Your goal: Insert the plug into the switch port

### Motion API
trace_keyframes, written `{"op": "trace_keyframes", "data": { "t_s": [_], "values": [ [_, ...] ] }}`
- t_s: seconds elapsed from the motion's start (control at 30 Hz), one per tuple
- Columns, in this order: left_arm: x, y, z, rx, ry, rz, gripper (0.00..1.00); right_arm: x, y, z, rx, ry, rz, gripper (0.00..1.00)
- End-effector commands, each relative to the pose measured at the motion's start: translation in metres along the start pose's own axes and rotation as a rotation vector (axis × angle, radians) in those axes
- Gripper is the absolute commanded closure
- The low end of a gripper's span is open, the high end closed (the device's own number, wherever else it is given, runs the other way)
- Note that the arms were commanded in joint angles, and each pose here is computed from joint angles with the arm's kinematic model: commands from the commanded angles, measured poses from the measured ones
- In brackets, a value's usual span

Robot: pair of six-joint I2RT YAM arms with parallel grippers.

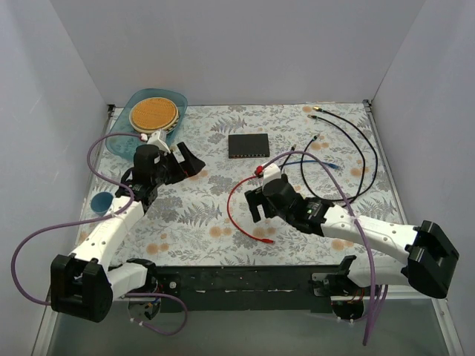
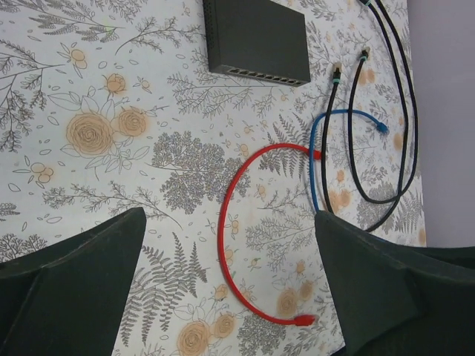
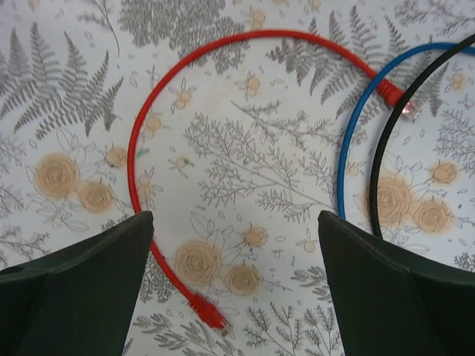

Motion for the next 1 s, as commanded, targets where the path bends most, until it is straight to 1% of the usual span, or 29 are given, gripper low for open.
{"op": "trace_keyframes", "data": {
  "t_s": [0.0,0.03,0.1,0.17,0.27,0.37,0.43,0.47,0.5,0.53,0.57,0.63,0.67,0.73,0.77,0.83,0.87,0.9,0.97],
  "values": [
    [-0.01,-0.001,-0.022,-0.062,0.053,-0.006,0.02,-0.002,-0.003,0.028,0.072,-0.026,0.123,0.02],
    [-0.013,-0.002,-0.028,-0.074,0.067,-0.008,0.02,-0.007,-0.003,0.035,0.083,-0.022,0.165,0.02],
    [-0.015,0.004,-0.025,-0.046,0.096,-0.022,0.02,-0.013,-0.006,0.042,0.084,0.005,0.206,0.02],
    [-0.029,0.008,-0.02,-0.022,0.141,0.028,0.02,-0.019,-0.007,0.051,0.078,0.034,0.232,0.02],
    [-0.047,0.02,-0.009,0.043,0.196,0.092,0.02,-0.026,-0.01,0.055,0.041,0.044,0.26,0.02],
    [-0.055,0.032,-0.002,0.099,0.177,0.118,0.02,-0.032,-0.01,0.057,0.042,0.028,0.296,0.03],
    [-0.056,0.037,0.003,0.123,0.172,0.123,0.02,-0.037,-0.006,0.061,0.063,0.024,0.301,0.05],
    [-0.059,0.038,0.005,0.128,0.175,0.131,0.02,-0.037,-0.004,0.059,0.059,0.029,0.289,0.09],
    [-0.061,0.038,0.005,0.129,0.178,0.135,0.02,-0.04,-0.001,0.059,0.071,0.02,0.29,0.25],
    [-0.062,0.037,0.006,0.128,0.182,0.133,0.02,-0.041,0.001,0.059,0.075,0.024,0.279,0.38],
    [-0.063,0.036,0.005,0.12,0.189,0.135,0.02,-0.039,0.003,0.057,0.075,0.035,0.253,0.44],
    [-0.064,0.032,0.007,0.111,0.209,0.156,0.02,-0.043,0.008,0.055,0.08,0.038,0.245,0.44],
    [-0.07,0.026,0.003,0.078,0.221,0.183,0.02,-0.043,0.01,0.055,0.088,0.038,0.221,0.44],
    [-0.069,0.022,0.005,0.065,0.221,0.188,0.02,-0.045,0.016,0.05,0.082,0.029,0.213,0.44],
    [-0.072,0.017,0.001,0.04,0.225,0.203,0.02,-0.046,0.019,0.05,0.087,0.026,0.215,0.44],
    [-0.072,0.014,0.0,0.027,0.23,0.203,0.02,-0.048,0.026,0.05,0.113,0.012,0.211,0.44],
    [-0.072,0.013,-0.001,0.025,0.232,0.206,0.02,-0.048,0.029,0.05,0.121,0.01,0.208,0.47],
    [-0.072,0.013,0.0,0.025,0.233,0.204,0.02,-0.051,0.034,0.054,0.141,0.01,0.212,0.54],
    [-0.072,0.013,0.0,0.03,0.234,0.209,0.02,-0.051,0.04,0.054,0.151,0.017,0.192,0.54]
  ]
}}
Point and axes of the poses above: each gripper's point midway between its finger pads, its own y axis out along the fingers, its own x axis along the line the jaws close on, z = x × y, the point moved 8 cm from there along -y, back along the fingers, and after that the axes turned 2 degrees about y, right-handed, at the moved point
